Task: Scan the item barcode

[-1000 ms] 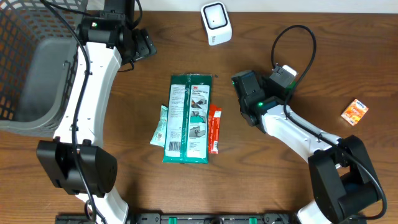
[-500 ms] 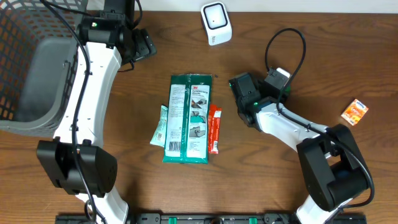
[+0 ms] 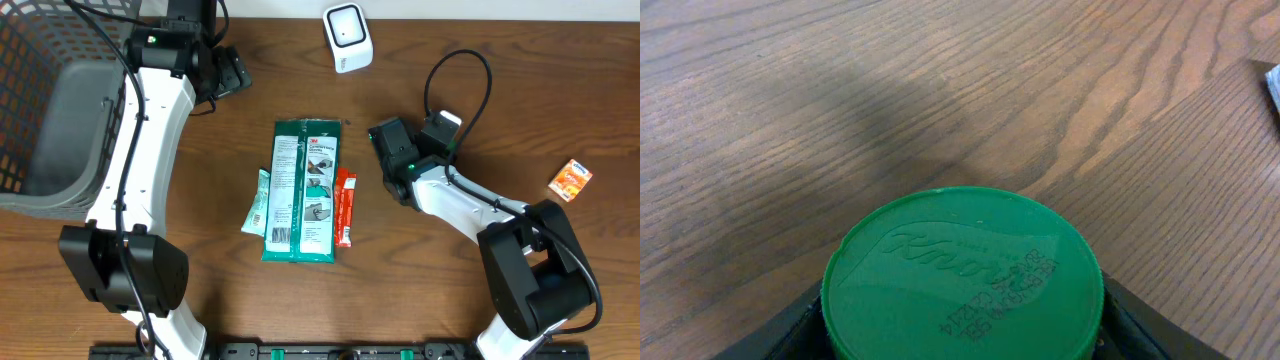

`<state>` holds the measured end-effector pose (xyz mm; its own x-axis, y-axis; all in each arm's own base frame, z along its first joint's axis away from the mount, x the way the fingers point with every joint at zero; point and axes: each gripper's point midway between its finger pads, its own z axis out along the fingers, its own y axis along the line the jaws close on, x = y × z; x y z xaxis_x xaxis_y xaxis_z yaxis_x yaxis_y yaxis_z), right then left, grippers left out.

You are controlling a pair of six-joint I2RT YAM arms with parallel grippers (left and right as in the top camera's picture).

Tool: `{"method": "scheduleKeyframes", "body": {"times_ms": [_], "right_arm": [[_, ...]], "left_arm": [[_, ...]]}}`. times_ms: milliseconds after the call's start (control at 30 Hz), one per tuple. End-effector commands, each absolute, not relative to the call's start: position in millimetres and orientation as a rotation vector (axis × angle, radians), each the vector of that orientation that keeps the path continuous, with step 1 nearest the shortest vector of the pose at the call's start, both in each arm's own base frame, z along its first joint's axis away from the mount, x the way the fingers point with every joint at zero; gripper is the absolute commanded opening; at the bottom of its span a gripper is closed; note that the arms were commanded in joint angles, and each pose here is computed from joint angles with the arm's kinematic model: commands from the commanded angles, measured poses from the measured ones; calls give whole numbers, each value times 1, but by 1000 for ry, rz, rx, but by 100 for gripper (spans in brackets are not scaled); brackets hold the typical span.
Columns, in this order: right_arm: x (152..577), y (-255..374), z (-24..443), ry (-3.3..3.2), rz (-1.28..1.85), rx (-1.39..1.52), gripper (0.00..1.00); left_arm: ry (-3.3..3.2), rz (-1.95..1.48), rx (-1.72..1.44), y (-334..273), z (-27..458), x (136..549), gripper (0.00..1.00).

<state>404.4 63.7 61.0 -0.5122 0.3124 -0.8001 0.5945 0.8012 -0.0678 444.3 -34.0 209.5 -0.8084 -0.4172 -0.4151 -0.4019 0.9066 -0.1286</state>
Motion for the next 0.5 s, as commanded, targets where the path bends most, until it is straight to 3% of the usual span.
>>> {"method": "scheduleKeyframes", "body": {"times_ms": [0, 100, 200, 300, 467], "right_arm": [[404, 61, 61, 2148, -432, 666, 55], [402, 56, 63, 2135, -472, 664, 70], [400, 56, 64, 2140, -480, 658, 75], [397, 57, 63, 2154, -493, 644, 89], [389, 61, 62, 2229, -510, 563, 98]], "left_arm": [[2623, -28, -593, -31, 210, 445, 91], [2623, -28, -593, -31, 210, 445, 91], [2623, -28, -593, -31, 210, 445, 91], [2623, -28, -593, -31, 210, 445, 91], [2623, -29, -593, -31, 210, 445, 91]]}}
